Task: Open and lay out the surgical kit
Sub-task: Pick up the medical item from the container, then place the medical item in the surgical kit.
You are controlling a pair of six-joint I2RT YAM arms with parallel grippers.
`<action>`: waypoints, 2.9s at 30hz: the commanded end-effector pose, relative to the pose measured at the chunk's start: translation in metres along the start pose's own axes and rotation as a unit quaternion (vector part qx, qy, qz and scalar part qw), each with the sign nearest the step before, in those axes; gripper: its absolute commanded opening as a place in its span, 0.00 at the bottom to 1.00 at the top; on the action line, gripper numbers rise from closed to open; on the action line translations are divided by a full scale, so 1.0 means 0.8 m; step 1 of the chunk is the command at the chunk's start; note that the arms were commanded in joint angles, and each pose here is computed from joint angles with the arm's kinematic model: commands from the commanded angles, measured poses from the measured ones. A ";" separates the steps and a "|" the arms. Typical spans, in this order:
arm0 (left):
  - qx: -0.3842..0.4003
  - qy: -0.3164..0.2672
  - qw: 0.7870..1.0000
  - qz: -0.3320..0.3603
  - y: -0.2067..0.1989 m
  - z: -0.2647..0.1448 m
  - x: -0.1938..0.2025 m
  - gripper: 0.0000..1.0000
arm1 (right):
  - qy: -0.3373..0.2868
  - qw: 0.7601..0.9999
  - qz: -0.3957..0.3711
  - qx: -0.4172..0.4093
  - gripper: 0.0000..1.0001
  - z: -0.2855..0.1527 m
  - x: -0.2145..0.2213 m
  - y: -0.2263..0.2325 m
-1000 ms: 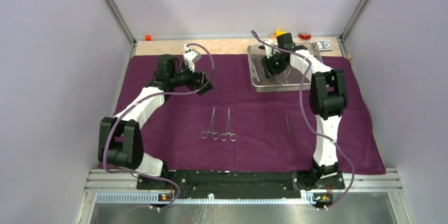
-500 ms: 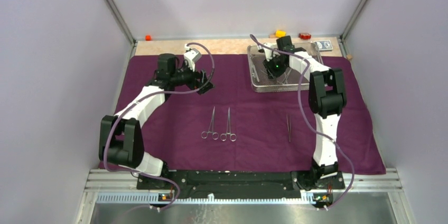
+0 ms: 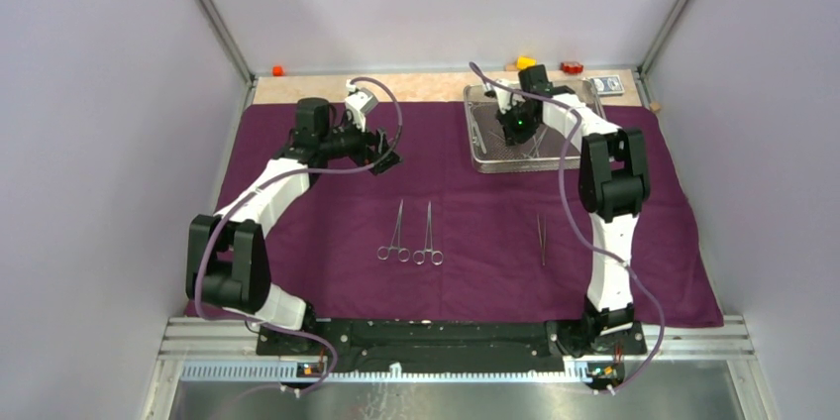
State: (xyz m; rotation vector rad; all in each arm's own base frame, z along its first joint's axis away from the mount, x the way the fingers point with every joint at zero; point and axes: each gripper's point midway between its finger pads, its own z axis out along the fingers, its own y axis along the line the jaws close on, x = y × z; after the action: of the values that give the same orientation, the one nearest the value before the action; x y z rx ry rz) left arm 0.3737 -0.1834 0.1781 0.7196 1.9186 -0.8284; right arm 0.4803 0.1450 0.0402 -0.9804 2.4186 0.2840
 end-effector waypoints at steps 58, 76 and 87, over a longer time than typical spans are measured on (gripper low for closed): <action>0.248 -0.173 0.945 -0.123 -0.132 0.070 -0.102 0.59 | -0.331 0.821 0.149 -0.441 0.00 -0.206 -0.132 0.261; 0.208 -0.120 0.958 -0.159 -0.123 0.092 -0.090 0.00 | -0.326 0.865 0.125 -0.362 0.22 -0.203 -0.126 0.228; 0.034 0.141 0.959 -0.243 -0.179 0.160 0.042 0.00 | -0.387 0.906 0.138 -0.105 0.39 -0.281 -0.083 0.095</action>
State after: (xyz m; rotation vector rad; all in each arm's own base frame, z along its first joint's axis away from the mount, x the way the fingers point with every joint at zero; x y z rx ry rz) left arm 0.3386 -0.3606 0.1785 0.4684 2.0935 -1.2915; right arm 0.3704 0.2008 0.2415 -0.5085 1.8370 1.1273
